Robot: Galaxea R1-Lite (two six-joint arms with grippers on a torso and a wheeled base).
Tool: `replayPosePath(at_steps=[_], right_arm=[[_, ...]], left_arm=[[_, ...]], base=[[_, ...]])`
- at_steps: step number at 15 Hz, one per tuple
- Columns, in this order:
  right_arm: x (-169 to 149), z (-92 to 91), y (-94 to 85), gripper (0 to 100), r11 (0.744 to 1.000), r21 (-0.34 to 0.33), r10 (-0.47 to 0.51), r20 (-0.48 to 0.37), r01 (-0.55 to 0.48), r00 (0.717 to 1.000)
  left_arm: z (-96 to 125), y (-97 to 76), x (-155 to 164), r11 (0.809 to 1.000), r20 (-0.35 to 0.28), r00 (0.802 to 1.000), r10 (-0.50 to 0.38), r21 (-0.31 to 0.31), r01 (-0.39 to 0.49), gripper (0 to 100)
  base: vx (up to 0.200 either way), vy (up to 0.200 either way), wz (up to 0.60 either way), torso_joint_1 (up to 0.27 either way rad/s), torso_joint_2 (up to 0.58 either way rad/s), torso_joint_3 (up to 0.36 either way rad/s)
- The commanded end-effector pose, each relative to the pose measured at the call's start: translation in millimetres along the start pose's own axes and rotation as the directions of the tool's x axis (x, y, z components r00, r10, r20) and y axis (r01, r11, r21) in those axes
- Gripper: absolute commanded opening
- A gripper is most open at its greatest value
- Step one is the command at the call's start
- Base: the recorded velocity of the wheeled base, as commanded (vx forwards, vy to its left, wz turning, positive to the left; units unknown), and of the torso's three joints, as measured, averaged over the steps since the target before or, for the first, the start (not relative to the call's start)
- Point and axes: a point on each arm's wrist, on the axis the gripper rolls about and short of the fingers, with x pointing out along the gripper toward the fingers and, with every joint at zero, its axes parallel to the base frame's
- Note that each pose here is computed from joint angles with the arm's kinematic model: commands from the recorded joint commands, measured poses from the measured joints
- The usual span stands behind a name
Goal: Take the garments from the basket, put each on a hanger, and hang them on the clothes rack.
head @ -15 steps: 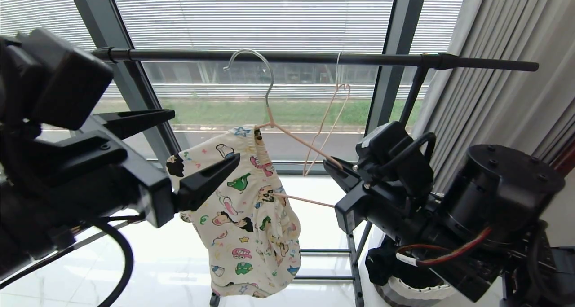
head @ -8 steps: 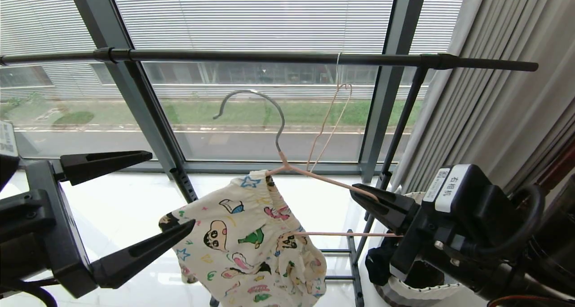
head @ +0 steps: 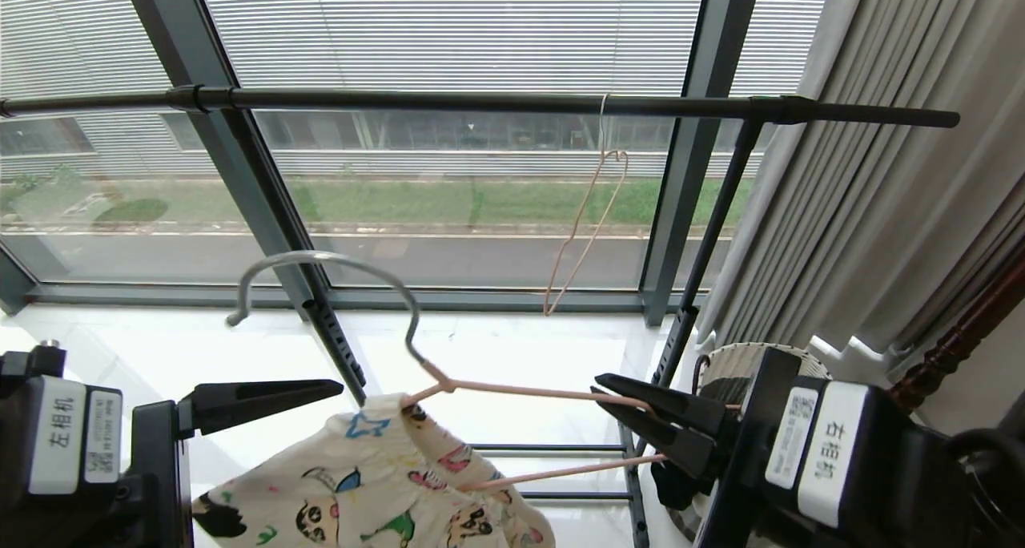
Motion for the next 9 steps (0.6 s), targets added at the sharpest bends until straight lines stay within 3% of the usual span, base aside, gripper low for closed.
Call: replayPosePath(at_steps=[1, 5, 6, 9], right_arm=[[2.1, 3.1, 13.3, 0, 0.999, -0.012, 0.053, 0.012, -0.052, 0.999], [4.1, 7.0, 24.9, 0, 0.995, -0.038, 0.098, 0.027, -0.097, 0.995], [4.0, 7.3, 25.6, 0, 0.994, -0.038, 0.1, 0.028, -0.099, 0.995], [4.3, 8.0, 25.2, 0, 0.995, -0.038, 0.096, 0.029, -0.094, 0.995]], left_arm=[[-6.3, -1.5, 5.0, 1.0, -0.031, 0.999, -0.019, -0.013, 0.018, 100], [-8.1, -2.4, 5.8, 1.0, -0.037, 0.999, -0.025, -0.016, 0.025, 100], [-7.9, -2.5, 5.5, 1.0, -0.035, 0.999, -0.026, -0.016, 0.025, 0], [-7.0, -3.0, 5.3, 0.999, -0.03, 0.999, -0.03, -0.013, 0.03, 0]], base=[[0.0, 0.0, 0.0, 0.0, 0.0, 0.0], [0.0, 0.0, 0.0, 0.0, 0.0, 0.0], [0.0, 0.0, 0.0, 0.0, 0.0, 0.0], [0.0, 0.0, 0.0, 0.0, 0.0, 0.0]])
